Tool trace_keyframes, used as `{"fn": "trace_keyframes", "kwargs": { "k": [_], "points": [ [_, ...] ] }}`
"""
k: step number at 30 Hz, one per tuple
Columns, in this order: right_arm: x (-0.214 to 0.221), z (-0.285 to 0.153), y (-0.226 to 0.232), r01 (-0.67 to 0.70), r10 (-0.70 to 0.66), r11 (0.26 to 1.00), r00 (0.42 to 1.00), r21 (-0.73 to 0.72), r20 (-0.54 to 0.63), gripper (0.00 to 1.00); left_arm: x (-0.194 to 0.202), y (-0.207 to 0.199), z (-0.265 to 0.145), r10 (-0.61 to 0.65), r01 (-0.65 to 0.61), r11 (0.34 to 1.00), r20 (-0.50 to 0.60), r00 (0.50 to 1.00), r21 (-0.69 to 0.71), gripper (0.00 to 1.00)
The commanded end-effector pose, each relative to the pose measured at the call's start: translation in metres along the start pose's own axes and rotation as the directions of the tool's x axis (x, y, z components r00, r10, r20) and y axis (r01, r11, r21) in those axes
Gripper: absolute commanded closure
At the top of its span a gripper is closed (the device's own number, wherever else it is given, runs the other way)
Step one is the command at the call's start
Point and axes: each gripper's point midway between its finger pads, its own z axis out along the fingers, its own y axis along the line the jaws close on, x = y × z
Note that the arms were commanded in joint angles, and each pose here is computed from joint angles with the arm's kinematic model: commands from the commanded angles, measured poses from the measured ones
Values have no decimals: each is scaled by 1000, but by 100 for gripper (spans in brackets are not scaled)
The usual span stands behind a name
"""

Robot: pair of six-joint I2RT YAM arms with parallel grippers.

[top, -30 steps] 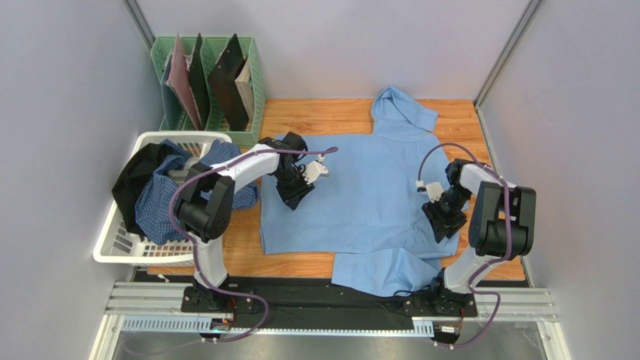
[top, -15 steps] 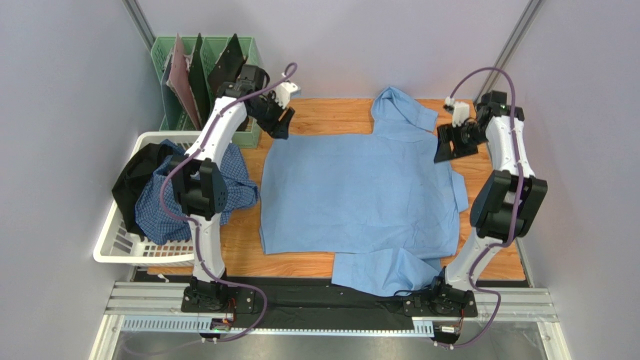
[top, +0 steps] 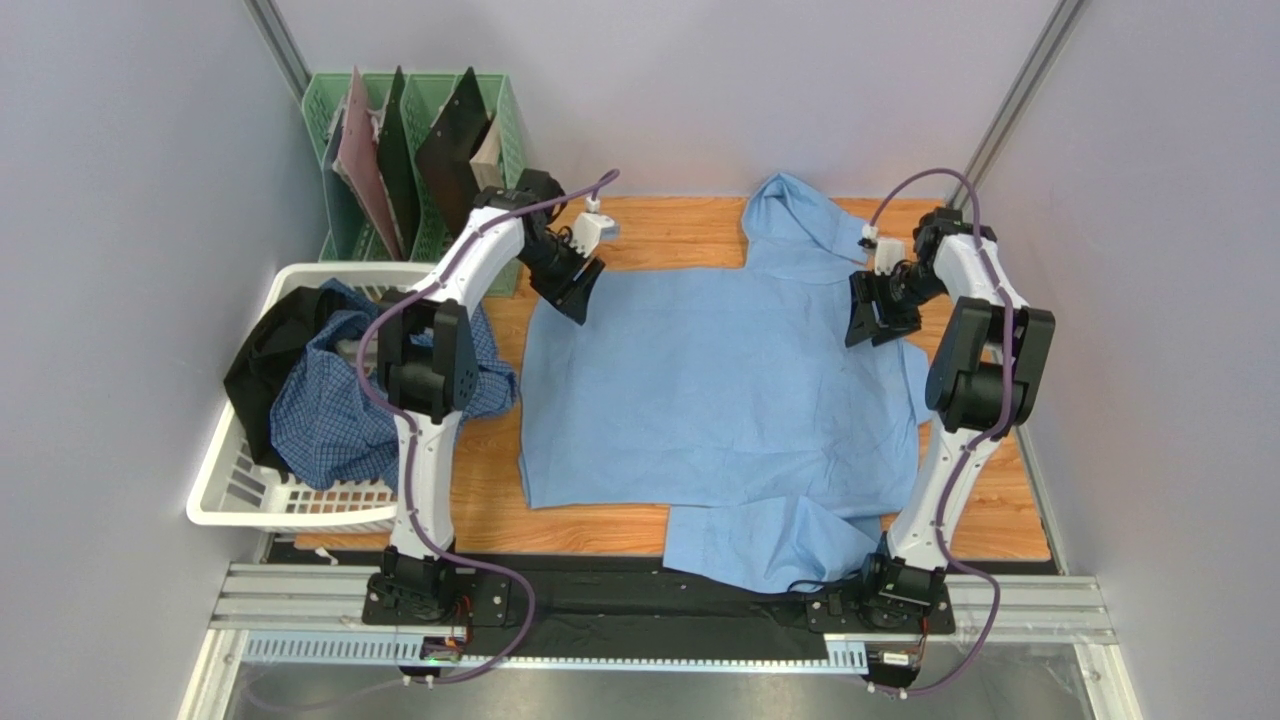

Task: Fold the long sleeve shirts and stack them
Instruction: Flatten the shirt out

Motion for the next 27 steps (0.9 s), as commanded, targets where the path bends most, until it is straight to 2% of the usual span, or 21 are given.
{"fn": "trace_keyframes", "kwargs": {
  "k": [1, 8, 9, 12, 17, 20, 21, 24, 27],
  "points": [
    [13, 10, -15, 44, -41, 996, 998, 73, -38, 42, 4, -1, 2, 7, -8, 1000, -37, 999, -9, 40],
    [68, 25, -15, 79, -67, 994, 985, 70, -160, 44, 50, -23, 22, -2, 8, 999, -166, 986, 34, 48],
    [72, 24, -12, 86, -74, 994, 984, 68, -163, 44, 53, -28, 18, 4, 2, 999, -167, 986, 36, 49],
    [87, 18, 0, 98, -90, 994, 979, 37, -180, 43, 94, -54, 26, 3, 21, 996, -264, 965, 88, 53],
    [119, 1, 26, 124, -129, 992, 968, -35, -218, 43, 121, -78, 18, 11, 30, 991, -305, 952, 130, 57],
    [97, -21, 38, 97, -109, 991, 985, -94, -133, 41, 97, -75, 0, 42, -16, 992, -216, 975, 121, 52],
    [69, -32, 40, 98, -104, 989, 993, -110, -46, 41, 72, -65, -12, 44, -30, 995, -145, 988, 92, 50],
    [10, -50, 28, 66, -58, 995, 993, -70, 100, 40, 23, -38, -31, 30, -29, 998, -29, 999, 51, 42],
    [-34, -51, 7, 0, 0, 1000, 977, 0, 214, 41, -4, -7, -35, 27, -27, 1000, 16, 999, -13, 39]
  ]
}}
